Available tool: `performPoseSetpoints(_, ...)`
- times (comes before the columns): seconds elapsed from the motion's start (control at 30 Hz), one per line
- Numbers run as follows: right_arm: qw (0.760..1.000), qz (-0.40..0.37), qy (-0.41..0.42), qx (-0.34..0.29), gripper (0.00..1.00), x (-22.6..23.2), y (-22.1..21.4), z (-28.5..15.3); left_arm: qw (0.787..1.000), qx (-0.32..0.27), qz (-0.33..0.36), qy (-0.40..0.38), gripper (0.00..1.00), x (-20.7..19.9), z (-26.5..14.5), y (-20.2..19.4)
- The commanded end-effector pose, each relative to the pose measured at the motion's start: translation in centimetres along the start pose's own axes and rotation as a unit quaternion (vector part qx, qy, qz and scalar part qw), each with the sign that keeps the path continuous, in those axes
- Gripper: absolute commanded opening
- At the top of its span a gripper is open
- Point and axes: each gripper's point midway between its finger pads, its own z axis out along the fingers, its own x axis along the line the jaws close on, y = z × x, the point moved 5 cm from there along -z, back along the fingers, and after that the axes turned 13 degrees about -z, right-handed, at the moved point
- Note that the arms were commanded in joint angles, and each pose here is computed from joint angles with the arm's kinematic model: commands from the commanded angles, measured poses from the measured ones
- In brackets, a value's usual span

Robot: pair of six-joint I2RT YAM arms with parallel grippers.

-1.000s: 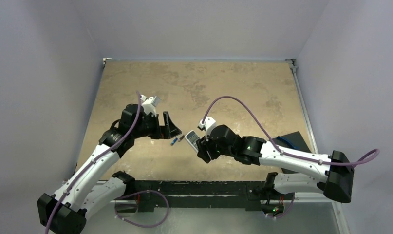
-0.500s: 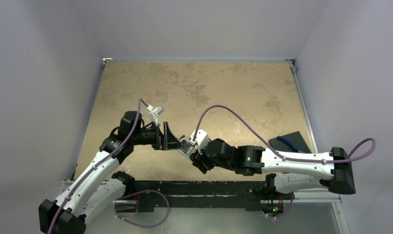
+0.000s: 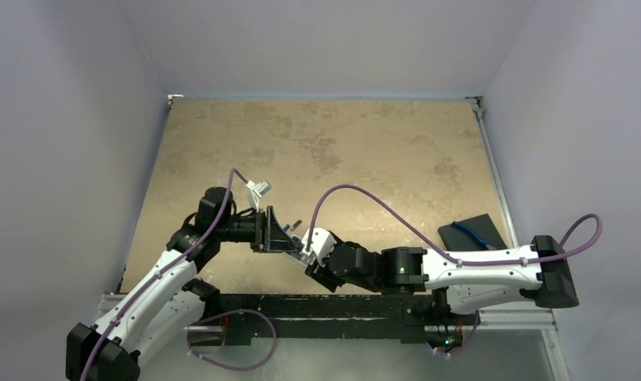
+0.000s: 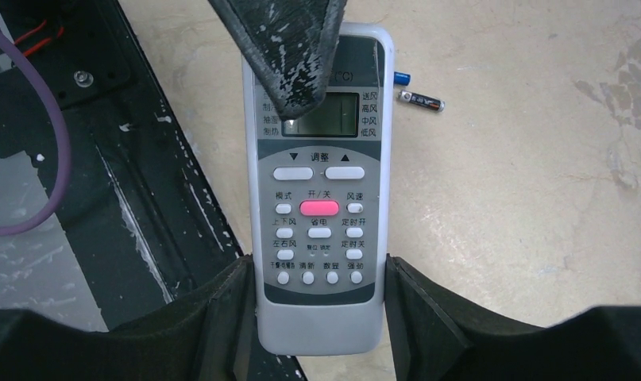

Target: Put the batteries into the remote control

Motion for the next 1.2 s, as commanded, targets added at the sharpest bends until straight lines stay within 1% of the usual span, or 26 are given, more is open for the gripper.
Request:
performPoseSetpoints(0.0, 0.999, -0.001, -0.021, -0.037, 0.16, -0.4, 2.7, -0.3, 0.999, 0.01, 0.008, -0.03, 0.57, -0.7, -0.1, 0.0)
performPoseSetpoints(0.3, 0.999, -0.008, -0.028, -0.033, 0.15, 0.0, 3.0, 0.1, 0.999, 0.025, 0.002, -0.04, 0.34, -0.2, 0.0, -0.6)
performPoseSetpoints(0.4, 0.999, -0.008, -0.03, -0.035, 0.15, -0.1, 3.2, 0.0, 0.999, 0.026, 0.002, -0.041, 0.17, -0.1, 0.0, -0.7)
performPoseSetpoints(0.47, 0.999, -0.008, -0.03, -0.036, 0.15, -0.1, 3.3, -0.1, 0.999, 0.026, 0.002, -0.04, 0.0, 0.0, 0.0, -0.8)
performPoseSetpoints(0.53, 0.999, -0.008, -0.028, -0.036, 0.16, 0.0, 3.4, -0.3, 0.999, 0.024, 0.0, -0.039, 0.0, 0.1, 0.0, -0.7)
performPoseSetpoints(0.6, 0.999, -0.007, -0.026, -0.036, 0.19, 0.0, 3.5, -0.5, 0.999, 0.019, 0.0, -0.037, 0.0, 0.1, 0.1, -0.6)
performPoseSetpoints(0.63, 0.999, -0.006, -0.025, -0.034, 0.23, 0.0, 3.5, -0.6, 0.999, 0.016, -0.002, -0.037, 0.0, 0.1, 0.1, -0.6)
performPoseSetpoints(0.67, 0.999, -0.004, -0.024, -0.034, 0.28, 0.0, 3.5, -0.7, 0.999, 0.014, -0.002, -0.038, 0.0, 0.0, 0.1, -0.5)
performPoseSetpoints(0.77, 0.999, 0.002, -0.026, -0.035, 0.53, -0.2, 3.4, -1.1, 0.999, 0.004, -0.006, -0.044, 0.0, -0.4, 0.0, -0.4)
performPoseSetpoints(0.8, 0.999, 0.005, -0.027, -0.036, 0.6, -0.2, 3.3, -1.3, 0.999, 0.001, -0.008, -0.045, 0.0, -0.5, 0.0, -0.3)
performPoseSetpoints(0.87, 0.999, 0.011, -0.029, -0.038, 0.7, -0.4, 3.3, -1.7, 0.999, -0.004, -0.006, -0.046, 0.0, -0.7, -0.1, -0.3)
performPoseSetpoints(0.9, 0.999, 0.013, -0.029, -0.037, 0.79, -0.5, 3.3, -1.9, 0.999, -0.007, -0.006, -0.047, 0.0, -0.7, -0.1, -0.2)
performPoseSetpoints(0.93, 0.999, 0.015, -0.028, -0.037, 0.82, -0.6, 3.3, -2.1, 0.999, -0.009, -0.01, -0.047, 0.0, -0.7, -0.1, -0.2)
performPoseSetpoints(1.0, 0.999, 0.019, -0.032, -0.035, 0.93, -0.9, 3.6, -2.7, 0.999, -0.015, -0.017, -0.046, 0.0, -0.8, -0.1, -0.1)
performPoseSetpoints(1.03, 0.999, 0.02, -0.035, -0.033, 0.98, -1.0, 3.6, -2.9, 0.999, -0.02, -0.02, -0.046, 0.0, -0.8, -0.1, 0.0)
performPoseSetpoints(1.07, 0.999, 0.02, -0.038, -0.034, 0.99, -1.2, 3.7, -3.2, 0.998, -0.022, -0.024, -0.047, 0.0, -0.8, -0.1, 0.0)
performPoseSetpoints(1.17, 0.998, 0.019, -0.044, -0.041, 0.99, -1.4, 4.1, -4.0, 0.997, -0.034, -0.04, -0.051, 0.0, -1.1, -0.1, 0.2)
